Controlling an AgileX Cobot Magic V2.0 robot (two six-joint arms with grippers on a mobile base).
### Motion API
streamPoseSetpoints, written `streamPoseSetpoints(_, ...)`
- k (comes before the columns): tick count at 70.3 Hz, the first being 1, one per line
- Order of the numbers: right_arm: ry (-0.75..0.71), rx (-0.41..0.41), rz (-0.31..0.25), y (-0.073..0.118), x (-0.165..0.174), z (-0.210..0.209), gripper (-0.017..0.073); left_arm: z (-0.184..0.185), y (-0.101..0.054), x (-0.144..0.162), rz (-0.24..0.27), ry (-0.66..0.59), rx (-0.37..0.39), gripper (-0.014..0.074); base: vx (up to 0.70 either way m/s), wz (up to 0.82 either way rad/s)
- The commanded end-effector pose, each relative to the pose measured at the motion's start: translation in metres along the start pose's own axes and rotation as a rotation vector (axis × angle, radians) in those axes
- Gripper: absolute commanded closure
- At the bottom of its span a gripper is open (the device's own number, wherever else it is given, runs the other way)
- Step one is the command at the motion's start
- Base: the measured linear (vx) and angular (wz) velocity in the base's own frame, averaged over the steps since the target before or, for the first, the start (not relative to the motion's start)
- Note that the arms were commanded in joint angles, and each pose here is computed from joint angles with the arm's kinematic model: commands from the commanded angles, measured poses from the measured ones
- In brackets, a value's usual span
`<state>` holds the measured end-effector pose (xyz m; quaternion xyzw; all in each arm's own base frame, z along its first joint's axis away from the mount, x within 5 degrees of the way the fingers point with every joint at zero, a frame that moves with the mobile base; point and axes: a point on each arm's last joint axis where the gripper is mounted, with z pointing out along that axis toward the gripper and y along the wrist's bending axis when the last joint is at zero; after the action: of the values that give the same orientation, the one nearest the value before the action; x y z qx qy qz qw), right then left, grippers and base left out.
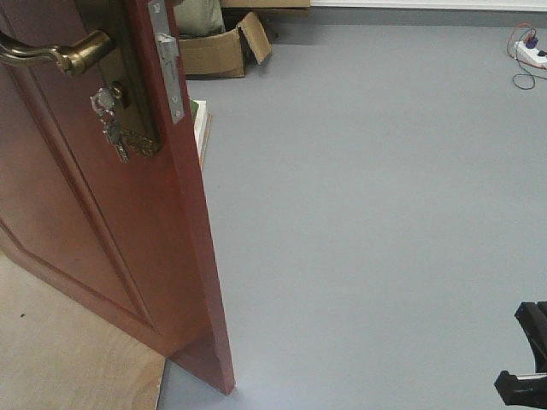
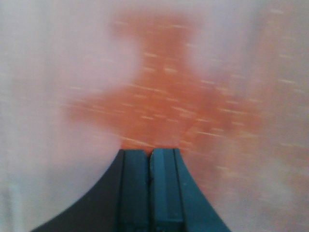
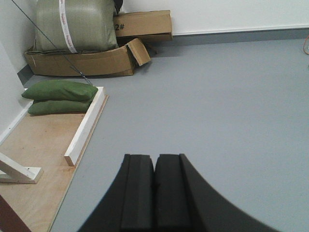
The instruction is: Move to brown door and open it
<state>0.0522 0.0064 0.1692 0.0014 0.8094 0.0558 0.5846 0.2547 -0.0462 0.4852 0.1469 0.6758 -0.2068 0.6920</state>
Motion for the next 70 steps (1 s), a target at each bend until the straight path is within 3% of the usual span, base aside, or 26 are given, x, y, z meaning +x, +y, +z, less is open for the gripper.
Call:
streamPoseSetpoints(1,-0.094,0.004,-0.016,-0.0003,-0.0072,-0.0011,0.0559,-0.0072,-0.0048,-0.0159,-0.015,-0.073,-0.012,0.0577,0.13,0.05)
streamPoseSetpoints(70,-0.094,0.004,-0.016,-0.0003,-0.0072,-0.0011,0.0559,-0.0072,-0.0048,-0.0159,-0.015,-0.073,-0.012,0.0577,0.21,0.06)
